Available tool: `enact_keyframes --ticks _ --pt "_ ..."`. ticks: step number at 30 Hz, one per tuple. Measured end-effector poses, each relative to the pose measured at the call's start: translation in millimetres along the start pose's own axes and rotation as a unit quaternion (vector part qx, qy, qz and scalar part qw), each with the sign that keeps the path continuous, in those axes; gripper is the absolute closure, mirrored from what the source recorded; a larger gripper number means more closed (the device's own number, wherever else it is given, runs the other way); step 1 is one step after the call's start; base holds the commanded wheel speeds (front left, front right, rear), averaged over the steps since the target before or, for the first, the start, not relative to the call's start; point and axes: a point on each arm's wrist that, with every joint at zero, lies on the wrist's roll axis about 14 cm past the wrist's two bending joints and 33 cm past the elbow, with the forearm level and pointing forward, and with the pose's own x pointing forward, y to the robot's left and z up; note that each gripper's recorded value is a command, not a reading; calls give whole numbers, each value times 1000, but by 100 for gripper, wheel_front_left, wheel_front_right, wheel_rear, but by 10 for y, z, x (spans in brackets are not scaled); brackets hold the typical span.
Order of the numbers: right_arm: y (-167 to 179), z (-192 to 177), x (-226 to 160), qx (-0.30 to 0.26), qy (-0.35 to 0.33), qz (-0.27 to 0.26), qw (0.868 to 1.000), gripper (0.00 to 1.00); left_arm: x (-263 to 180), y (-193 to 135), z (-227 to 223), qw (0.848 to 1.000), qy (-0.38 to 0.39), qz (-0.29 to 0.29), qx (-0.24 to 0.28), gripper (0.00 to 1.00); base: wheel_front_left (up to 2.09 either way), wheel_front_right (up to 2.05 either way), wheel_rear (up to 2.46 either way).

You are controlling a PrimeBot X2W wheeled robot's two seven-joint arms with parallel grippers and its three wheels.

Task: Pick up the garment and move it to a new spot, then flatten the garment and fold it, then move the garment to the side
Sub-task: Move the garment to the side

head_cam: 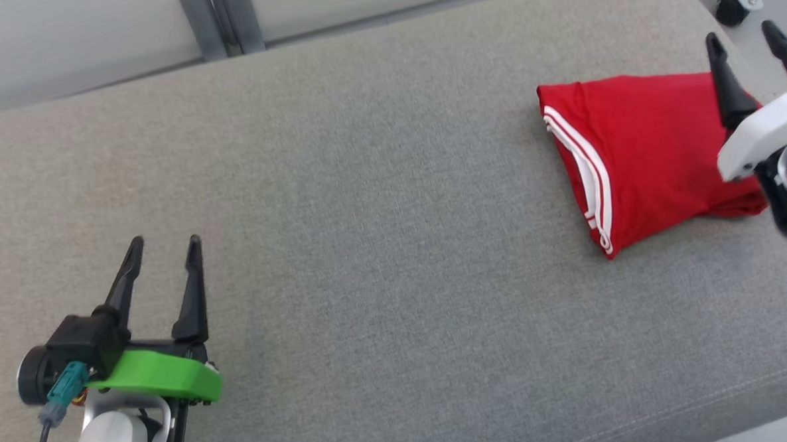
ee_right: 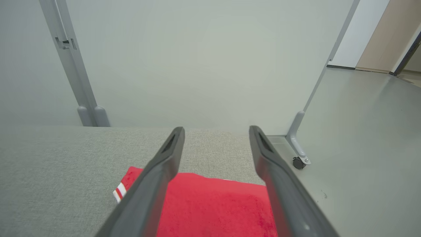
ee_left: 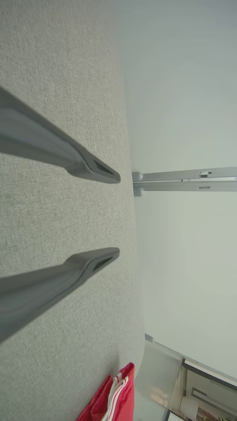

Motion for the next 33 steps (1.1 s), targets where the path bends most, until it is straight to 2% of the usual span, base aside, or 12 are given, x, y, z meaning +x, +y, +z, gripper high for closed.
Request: enact_keyframes --ticks 7,15,23,33 --pt "588 258 -360 53 -72 59 994 0 -346 248 315 998 -36 60 12 0 0 0 0" --pt "1070 69 -780 98 -72 93 988 0 -698 392 362 994 -43 103 -3 0 0 0 0" --pt "1215 -35 -998 124 -73 87 986 0 -836 420 343 992 -46 119 -5 0 0 0 0" --pt "1287 14 -1115 123 -85 92 984 0 -867 379 302 992 -44 116 -5 0 0 0 0"
